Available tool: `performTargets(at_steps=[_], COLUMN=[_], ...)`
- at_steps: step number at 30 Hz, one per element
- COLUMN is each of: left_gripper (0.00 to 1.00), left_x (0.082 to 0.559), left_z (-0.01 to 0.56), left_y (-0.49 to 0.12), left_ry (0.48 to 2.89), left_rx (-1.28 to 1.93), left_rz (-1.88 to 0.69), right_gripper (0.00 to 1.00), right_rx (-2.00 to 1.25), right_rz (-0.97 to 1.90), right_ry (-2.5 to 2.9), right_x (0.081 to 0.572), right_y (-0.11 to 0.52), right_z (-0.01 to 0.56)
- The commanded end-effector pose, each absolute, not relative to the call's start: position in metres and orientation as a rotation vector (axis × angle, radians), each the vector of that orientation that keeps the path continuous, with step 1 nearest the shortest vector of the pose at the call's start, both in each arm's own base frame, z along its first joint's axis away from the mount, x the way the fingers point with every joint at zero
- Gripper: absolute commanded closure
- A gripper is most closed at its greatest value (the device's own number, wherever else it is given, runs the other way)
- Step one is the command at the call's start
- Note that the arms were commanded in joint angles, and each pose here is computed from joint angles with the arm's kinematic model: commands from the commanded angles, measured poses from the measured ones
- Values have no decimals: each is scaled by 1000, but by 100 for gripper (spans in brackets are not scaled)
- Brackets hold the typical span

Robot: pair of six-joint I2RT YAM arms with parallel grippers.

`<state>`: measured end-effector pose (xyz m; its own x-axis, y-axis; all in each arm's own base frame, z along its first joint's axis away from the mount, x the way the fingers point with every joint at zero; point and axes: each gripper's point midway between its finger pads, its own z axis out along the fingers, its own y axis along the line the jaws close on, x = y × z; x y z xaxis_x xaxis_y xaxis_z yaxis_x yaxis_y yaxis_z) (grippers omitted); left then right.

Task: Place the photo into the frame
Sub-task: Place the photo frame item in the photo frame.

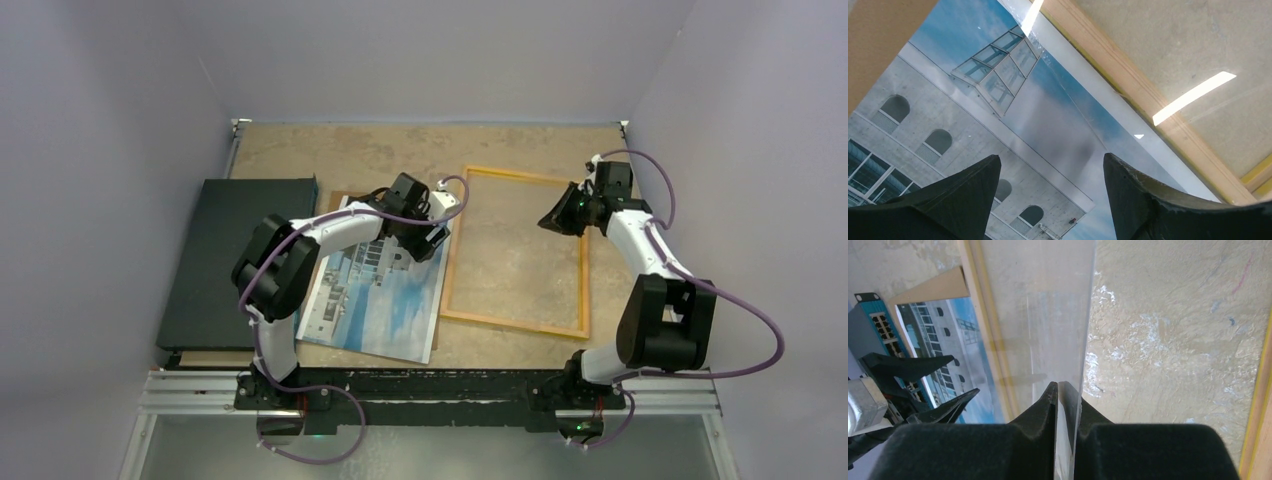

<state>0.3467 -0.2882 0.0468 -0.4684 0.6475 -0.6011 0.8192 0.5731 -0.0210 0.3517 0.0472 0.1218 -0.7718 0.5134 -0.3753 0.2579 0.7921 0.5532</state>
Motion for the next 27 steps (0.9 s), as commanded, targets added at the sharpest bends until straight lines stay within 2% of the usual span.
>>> performTargets(at_steps=[1, 3, 9, 15, 22, 27], left_gripper=[30, 34, 41, 47, 50, 55], left_x=[349, 348, 339, 332, 334, 332], left_z=[44, 47, 52, 43, 40, 37], left_y=[-291, -294, -302, -302, -300, -299], left_ry=[2232, 2229, 2208, 2229, 2240, 2257], left_rx=[1206, 1207, 1232, 1257, 1246, 1232], left_rz=[-433, -449, -477, -462, -446, -448], right_gripper=[90, 86, 60, 46, 35, 33], right_rx=[602, 618, 670, 753, 805, 819], right_rz=[570, 569, 619, 702, 756, 818], right_ry=[2408, 2404, 2409, 2423, 2416, 2402], right_x=[361, 362, 359, 349, 342, 338], right_y=[33, 33, 36, 37, 34, 35], right_z=[126, 125, 115, 98, 92, 92])
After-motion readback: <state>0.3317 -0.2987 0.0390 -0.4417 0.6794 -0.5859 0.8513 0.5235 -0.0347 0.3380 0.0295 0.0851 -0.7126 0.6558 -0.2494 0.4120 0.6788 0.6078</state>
